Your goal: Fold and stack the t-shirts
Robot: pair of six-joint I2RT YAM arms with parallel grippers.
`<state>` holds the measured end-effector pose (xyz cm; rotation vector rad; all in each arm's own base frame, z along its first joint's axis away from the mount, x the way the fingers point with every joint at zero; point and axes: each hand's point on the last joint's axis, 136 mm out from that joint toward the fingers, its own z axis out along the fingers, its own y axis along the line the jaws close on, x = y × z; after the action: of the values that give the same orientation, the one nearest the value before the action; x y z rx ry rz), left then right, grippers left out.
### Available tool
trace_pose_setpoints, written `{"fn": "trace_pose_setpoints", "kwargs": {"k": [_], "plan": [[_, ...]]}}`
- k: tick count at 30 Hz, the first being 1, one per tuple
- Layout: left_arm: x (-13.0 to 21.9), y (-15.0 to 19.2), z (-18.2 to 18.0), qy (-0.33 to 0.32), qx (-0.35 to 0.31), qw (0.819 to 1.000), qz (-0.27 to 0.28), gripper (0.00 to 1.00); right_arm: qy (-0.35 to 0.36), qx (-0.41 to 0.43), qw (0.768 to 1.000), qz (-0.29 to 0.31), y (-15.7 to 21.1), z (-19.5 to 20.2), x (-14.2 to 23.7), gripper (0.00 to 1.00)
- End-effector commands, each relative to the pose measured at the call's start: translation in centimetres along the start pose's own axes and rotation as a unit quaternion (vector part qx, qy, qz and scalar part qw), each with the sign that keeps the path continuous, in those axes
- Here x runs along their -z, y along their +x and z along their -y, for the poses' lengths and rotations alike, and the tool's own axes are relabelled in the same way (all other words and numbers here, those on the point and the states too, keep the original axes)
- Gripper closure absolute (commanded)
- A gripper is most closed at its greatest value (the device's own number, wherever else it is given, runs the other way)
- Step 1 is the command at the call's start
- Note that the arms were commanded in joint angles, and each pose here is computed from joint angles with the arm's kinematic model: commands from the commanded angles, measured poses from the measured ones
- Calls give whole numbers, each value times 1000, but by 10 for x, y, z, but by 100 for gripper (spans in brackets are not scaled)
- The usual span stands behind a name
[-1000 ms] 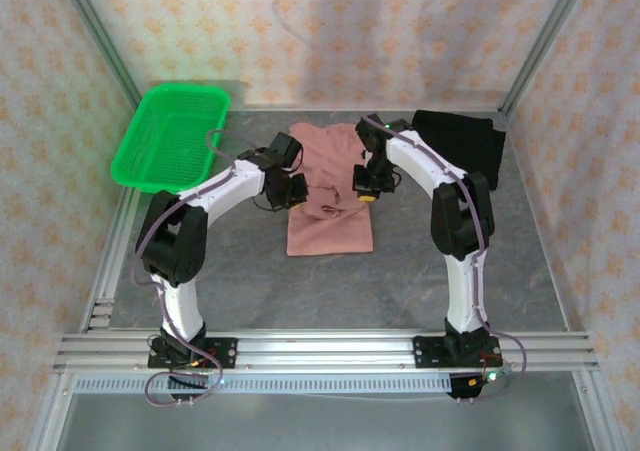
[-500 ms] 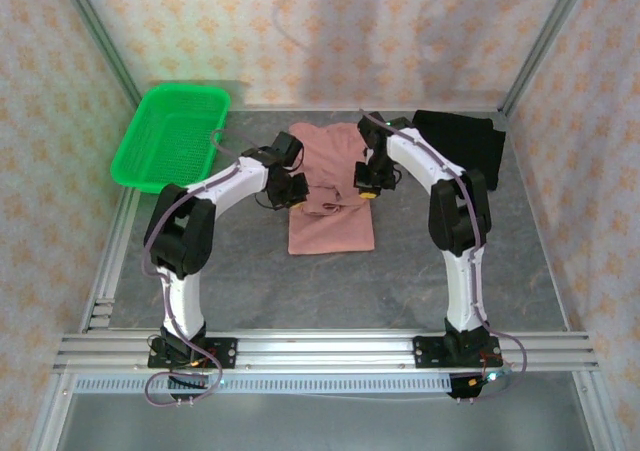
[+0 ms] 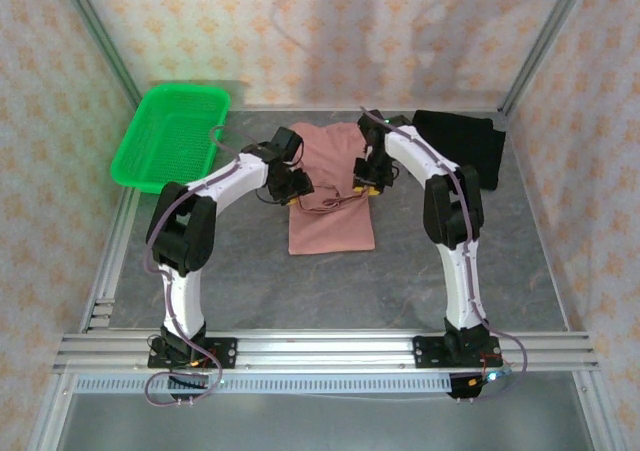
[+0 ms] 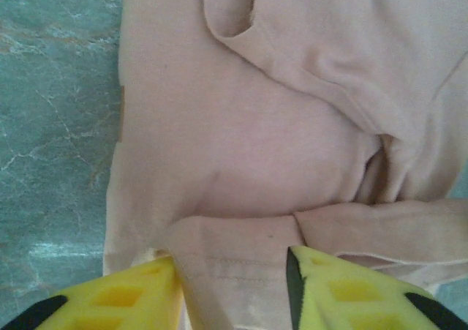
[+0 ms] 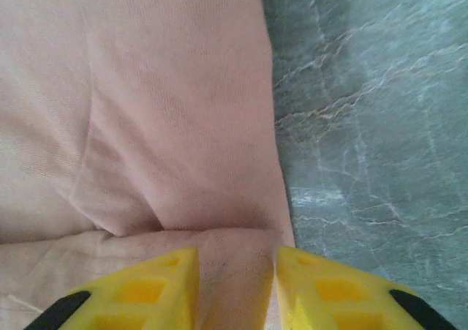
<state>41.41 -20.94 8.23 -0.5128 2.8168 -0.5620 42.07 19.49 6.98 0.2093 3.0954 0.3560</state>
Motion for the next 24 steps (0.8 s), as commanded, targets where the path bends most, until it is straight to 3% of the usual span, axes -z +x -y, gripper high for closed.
{"fn": "trace_pose_setpoints", "kwargs": {"k": [1,5,7,11,13,15,18,24], "plan": [[67,-24,33,66,-1,996,63,53,-47,-2,995,92,-17,-12,72,63],[105,-13,25,81,8,993,87,43,-89,2,988,129,5,-18,113,60],[112,0,15,80,9,993,84,41,-109,-7,985,131,23,-15,116,60],[108,33,-18,56,14,996,66,43,-153,-39,980,120,55,-7,98,73],[99,48,-28,52,17,997,54,51,-177,-59,976,109,66,-6,83,82],[84,65,-33,53,18,998,37,68,-195,-77,973,98,71,-5,67,89],[62,82,-30,43,5,999,13,84,-216,-94,968,83,69,-10,47,94],[25,90,-20,21,1,1000,-24,91,-227,-114,965,67,55,-16,21,97]]}}
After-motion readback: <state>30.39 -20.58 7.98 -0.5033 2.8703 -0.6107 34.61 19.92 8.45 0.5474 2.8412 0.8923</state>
